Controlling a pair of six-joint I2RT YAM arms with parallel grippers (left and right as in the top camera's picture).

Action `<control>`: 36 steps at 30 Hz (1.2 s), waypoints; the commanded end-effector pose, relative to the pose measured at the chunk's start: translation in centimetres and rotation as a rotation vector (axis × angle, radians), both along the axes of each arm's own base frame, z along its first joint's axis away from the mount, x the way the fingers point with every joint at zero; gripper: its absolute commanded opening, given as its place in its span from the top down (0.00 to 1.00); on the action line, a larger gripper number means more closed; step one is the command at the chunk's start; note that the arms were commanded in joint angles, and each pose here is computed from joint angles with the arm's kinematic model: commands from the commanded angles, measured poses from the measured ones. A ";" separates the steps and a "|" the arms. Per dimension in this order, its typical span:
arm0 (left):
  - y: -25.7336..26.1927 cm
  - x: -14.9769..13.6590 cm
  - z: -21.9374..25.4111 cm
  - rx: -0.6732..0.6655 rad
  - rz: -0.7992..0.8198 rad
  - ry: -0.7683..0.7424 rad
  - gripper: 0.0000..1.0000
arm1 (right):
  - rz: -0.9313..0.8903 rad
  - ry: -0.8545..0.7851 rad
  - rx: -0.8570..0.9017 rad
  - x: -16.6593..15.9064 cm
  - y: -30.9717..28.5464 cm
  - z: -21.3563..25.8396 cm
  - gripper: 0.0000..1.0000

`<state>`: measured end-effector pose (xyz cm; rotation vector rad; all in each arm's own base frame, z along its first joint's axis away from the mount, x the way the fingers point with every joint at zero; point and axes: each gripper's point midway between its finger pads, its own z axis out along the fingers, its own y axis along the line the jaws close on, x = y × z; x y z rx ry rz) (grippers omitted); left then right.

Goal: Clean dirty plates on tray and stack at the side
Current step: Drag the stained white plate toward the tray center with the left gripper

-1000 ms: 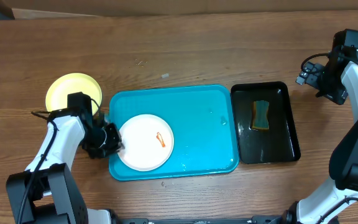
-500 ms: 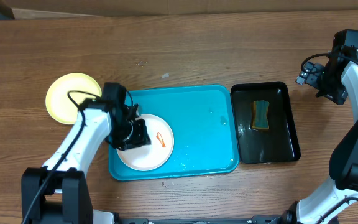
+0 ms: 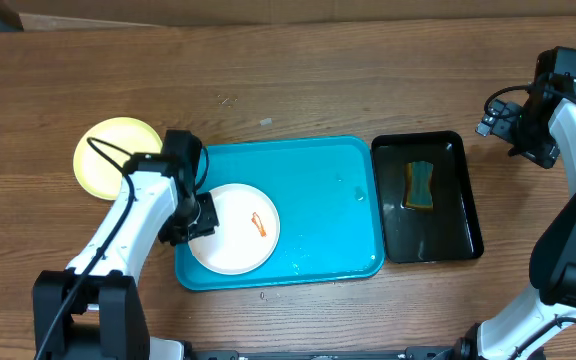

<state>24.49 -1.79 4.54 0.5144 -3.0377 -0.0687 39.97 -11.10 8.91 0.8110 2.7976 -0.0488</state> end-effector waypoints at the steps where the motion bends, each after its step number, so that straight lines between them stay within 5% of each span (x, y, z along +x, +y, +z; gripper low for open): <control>1: 1.0 -0.4 -0.6 0.054 0.060 -0.007 0.67 | -0.008 -0.036 -0.015 0.4 -0.3 1.4 0.00; 6: 0.9 -1.1 -1.4 0.048 0.084 0.006 0.68 | -0.007 -0.036 -0.015 0.4 -0.3 1.4 0.00; 21: -5.5 0.5 -2.2 -0.293 0.030 -0.066 0.67 | -0.008 -0.036 -0.015 0.4 -0.3 1.4 0.00; 32: 1.2 -0.4 1.3 0.000 0.023 0.027 0.65 | -0.008 -0.036 -0.015 0.4 -0.3 1.4 0.00; 36: 1.3 -1.2 0.1 0.006 0.026 0.041 0.64 | -0.008 -0.036 -0.015 0.4 -0.3 1.4 0.00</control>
